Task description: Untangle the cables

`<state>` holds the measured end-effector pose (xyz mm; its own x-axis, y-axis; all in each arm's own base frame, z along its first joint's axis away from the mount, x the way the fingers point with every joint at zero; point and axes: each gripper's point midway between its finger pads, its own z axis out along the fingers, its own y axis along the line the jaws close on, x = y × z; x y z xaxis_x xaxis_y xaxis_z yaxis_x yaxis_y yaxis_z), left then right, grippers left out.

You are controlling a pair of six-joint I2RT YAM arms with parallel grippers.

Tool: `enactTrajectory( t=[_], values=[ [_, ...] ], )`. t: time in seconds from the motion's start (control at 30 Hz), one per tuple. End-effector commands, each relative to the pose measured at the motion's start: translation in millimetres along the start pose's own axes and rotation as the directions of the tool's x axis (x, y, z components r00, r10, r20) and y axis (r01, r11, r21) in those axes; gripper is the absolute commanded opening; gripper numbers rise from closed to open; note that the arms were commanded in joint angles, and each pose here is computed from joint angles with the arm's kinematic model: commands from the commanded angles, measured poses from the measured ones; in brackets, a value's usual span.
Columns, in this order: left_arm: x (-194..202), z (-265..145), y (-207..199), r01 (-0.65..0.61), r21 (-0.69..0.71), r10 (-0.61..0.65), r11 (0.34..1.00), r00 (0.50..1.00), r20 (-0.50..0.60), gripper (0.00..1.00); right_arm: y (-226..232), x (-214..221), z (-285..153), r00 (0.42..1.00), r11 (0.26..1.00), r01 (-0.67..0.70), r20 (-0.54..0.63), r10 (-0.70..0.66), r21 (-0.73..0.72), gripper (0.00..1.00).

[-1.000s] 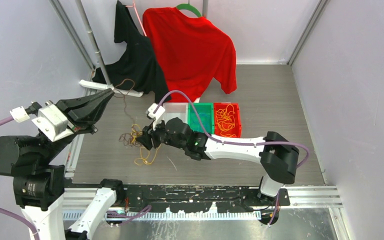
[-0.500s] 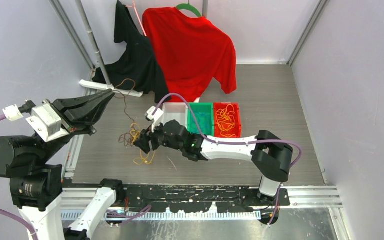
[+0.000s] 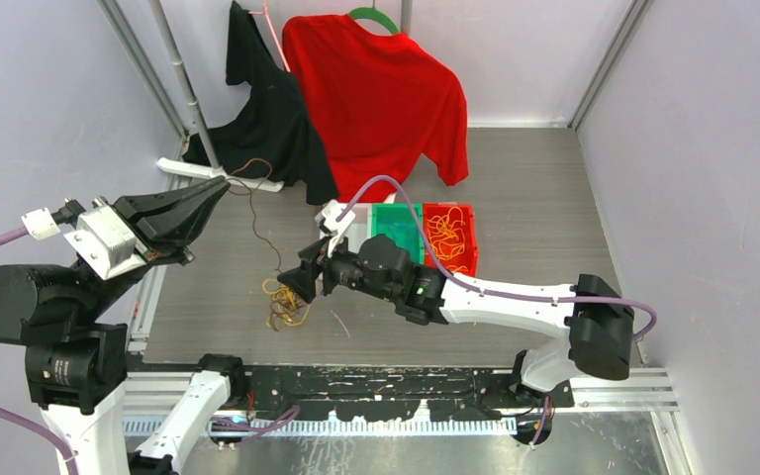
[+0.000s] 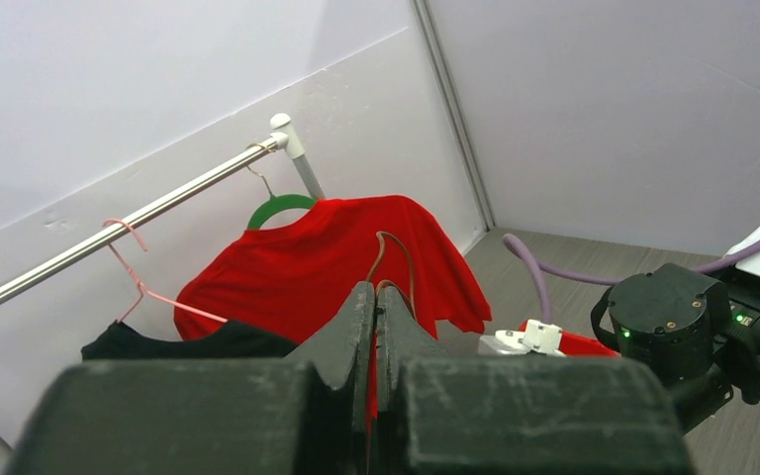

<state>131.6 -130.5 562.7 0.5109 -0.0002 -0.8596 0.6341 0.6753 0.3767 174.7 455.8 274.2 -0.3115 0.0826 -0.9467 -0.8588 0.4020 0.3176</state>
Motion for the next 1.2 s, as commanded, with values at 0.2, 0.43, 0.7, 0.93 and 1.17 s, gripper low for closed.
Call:
enactTrajectory(
  t=[0.2, 0.43, 0.7, 0.93, 1.17],
  values=[
    [-20.8, 3.8, 0.7, 0.001, 0.013, -0.002, 1.0, 0.999, 0.042, 0.0, 21.1, -28.1, 22.2, 0.996, 0.996, 0.055, 0.076, -0.05, -0.071, 0.67],
    [-38.0, 7.4, -2.7, 0.059, 0.043, -0.062, 0.997, 0.996, 0.068, 0.0, 12.1, -0.6, 52.6, 0.997, 0.996, 0.056, 0.06, -0.052, -0.064, 0.56],
    [-83.5, 13.8, 38.4, -0.05, -0.131, 0.07, 0.99, 0.985, 0.155, 0.0, -20.1, 106.5, 54.9, 0.994, 0.999, -0.034, -0.1, 0.033, -0.012, 0.54],
    [-131.8, 8.0, 97.6, -0.188, -0.417, 0.292, 0.889, 0.935, 0.201, 0.0, -40.8, 140.8, 36.6, 0.99, 0.998, -0.04, -0.136, 0.048, 0.057, 0.61],
    [-188.6, -12.4, 123.0, -0.236, -0.601, 0.467, 0.764, 0.845, 0.262, 0.0, -47.4, 156.7, 25.9, 0.985, 0.996, -0.05, -0.164, 0.062, 0.078, 0.63]
  ],
)
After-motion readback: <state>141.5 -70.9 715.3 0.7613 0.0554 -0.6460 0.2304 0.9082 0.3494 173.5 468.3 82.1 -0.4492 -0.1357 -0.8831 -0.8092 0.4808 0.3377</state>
